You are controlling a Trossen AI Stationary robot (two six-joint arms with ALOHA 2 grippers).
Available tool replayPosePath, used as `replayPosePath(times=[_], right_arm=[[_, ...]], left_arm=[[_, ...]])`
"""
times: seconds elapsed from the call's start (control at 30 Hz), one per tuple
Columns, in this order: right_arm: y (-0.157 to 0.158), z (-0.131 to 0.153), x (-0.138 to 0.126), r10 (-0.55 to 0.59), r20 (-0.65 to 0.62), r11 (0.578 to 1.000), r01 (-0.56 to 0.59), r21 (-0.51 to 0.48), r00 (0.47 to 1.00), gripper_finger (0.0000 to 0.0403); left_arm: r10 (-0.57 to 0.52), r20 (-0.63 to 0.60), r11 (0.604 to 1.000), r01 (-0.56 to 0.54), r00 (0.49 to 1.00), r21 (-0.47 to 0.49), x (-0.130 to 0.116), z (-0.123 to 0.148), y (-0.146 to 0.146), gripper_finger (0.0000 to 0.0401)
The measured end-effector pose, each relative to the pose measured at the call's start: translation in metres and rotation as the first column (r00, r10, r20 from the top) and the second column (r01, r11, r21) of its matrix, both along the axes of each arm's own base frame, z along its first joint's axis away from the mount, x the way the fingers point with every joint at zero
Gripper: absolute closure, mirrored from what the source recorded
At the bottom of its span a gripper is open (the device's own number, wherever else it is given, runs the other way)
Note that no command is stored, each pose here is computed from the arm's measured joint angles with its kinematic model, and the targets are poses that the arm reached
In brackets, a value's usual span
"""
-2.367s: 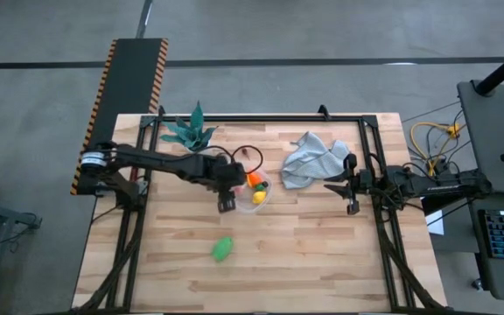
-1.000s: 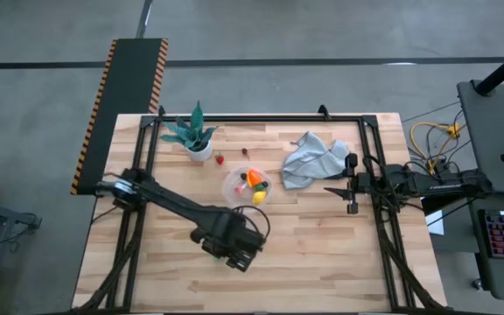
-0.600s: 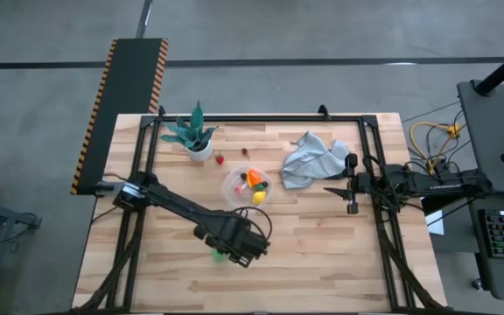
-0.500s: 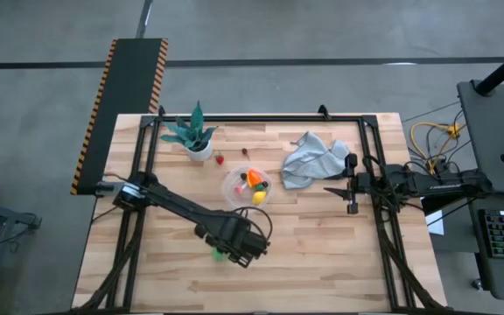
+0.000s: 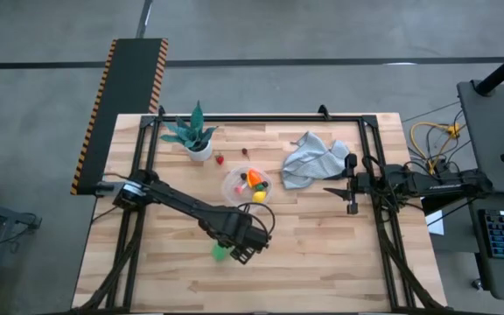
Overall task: Pick and placing Produce into tupperware
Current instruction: Put the green corn into the transparent bin
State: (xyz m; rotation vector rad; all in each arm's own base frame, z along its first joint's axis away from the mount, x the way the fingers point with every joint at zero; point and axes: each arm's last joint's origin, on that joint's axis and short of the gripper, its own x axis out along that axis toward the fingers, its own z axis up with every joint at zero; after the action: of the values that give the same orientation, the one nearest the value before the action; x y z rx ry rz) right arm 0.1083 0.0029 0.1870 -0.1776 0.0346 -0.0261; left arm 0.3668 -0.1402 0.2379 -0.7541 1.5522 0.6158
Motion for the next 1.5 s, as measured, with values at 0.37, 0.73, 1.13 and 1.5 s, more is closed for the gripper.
replayPosePath(times=[0.37,0.73,1.13,1.5], right_arm=[[0.0,-0.001,0.0,0.0,-0.01,1.0,0.0,0.0,1.0,0.0271],[0.0,-0.002,0.0,0.0,-0.017,1.0,0.0,0.0,1.0,0.0266],[0.0,-0.002,0.0,0.0,-0.019,1.0,0.0,-0.001,1.0,0.0266],[0.0,-0.002,0.0,0.0,-0.023,1.0,0.0,-0.008,1.0,0.0275]], left_arm=[[0.004,-0.067,0.994,-0.012,0.998,-0.108,-0.006,-0.033,-0.001,0.0115],[0.026,0.015,0.989,-0.024,1.0,-0.149,-0.004,-0.065,-0.002,0.0115],[0.055,0.038,0.979,-0.046,0.998,-0.198,-0.007,-0.084,0.0,0.0115],[0.075,0.023,0.977,-0.069,0.997,-0.201,-0.007,-0.089,0.008,0.0115]])
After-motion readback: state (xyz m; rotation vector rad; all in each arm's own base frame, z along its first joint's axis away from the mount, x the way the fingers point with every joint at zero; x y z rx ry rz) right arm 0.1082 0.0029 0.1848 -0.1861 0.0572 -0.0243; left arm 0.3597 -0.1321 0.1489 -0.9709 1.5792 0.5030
